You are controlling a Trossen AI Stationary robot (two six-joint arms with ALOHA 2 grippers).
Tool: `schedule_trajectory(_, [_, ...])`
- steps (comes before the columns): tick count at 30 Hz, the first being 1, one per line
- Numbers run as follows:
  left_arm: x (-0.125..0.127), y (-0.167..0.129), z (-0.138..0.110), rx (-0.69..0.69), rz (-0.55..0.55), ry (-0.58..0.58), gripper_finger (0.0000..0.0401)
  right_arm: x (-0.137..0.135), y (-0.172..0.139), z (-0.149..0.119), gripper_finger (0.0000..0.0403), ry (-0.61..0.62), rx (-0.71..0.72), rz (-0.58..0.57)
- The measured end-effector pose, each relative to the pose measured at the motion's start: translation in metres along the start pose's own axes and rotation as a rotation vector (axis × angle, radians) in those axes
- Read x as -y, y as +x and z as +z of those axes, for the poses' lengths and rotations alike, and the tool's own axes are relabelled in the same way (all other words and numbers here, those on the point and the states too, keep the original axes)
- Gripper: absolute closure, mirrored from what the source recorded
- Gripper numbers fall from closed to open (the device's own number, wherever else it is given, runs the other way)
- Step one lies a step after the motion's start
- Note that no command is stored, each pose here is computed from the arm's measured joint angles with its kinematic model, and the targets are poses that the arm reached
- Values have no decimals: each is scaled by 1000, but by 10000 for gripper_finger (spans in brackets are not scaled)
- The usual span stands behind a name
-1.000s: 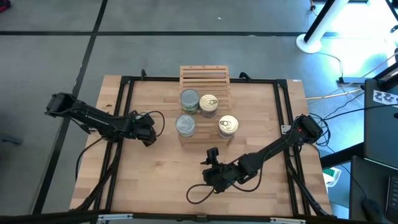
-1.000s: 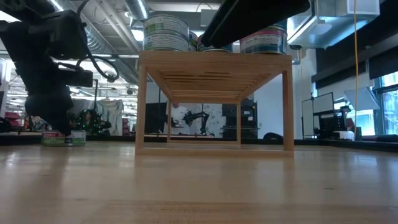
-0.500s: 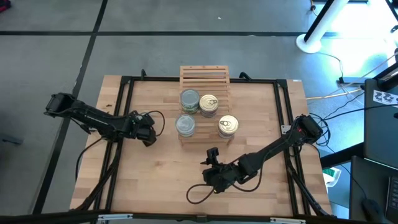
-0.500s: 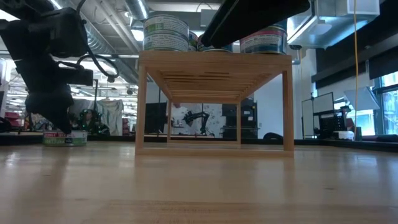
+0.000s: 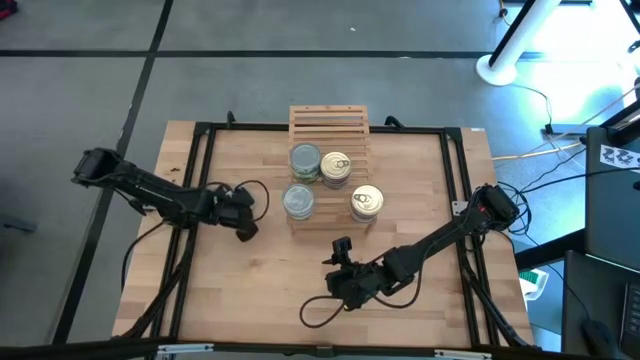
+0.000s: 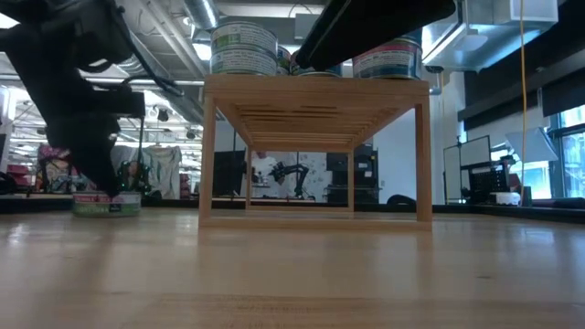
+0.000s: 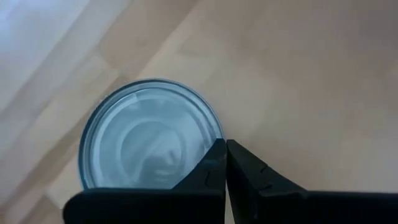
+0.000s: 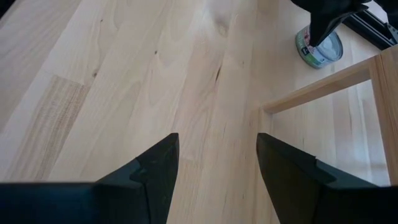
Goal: Stack canned seafood by type on shelf
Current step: Stack the green tuna can on top of the green tuna can on the shelf
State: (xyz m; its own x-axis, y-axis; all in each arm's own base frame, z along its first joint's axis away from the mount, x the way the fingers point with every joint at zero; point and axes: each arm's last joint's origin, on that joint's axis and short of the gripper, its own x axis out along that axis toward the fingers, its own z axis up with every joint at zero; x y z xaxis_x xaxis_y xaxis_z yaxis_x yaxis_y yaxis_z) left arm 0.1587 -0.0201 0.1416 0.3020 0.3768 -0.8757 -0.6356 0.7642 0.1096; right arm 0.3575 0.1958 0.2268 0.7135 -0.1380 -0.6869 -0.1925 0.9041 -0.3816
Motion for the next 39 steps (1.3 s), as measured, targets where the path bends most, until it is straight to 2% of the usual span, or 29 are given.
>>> schedule_trajectory(10, [19, -8, -9, 35, -126, -21, 401, -1, 0, 0, 187, 0, 0, 38])
schedule_trajectory(21, [44, -22, -18, 61, -365, -14, 401, -1, 0, 1, 187, 7, 14, 56])
schedule_trajectory(28, [55, -20, -25, 51, -389, 1, 401, -5, 7, 7, 187, 37, 78, 55])
schedule_trajectory(35, [75, -13, -31, -3, -489, 25, 401, -7, 11, 5, 187, 29, 63, 52])
schedule_trajectory(39, [86, -12, -32, -32, -493, 46, 401, -7, 11, 5, 187, 29, 64, 51])
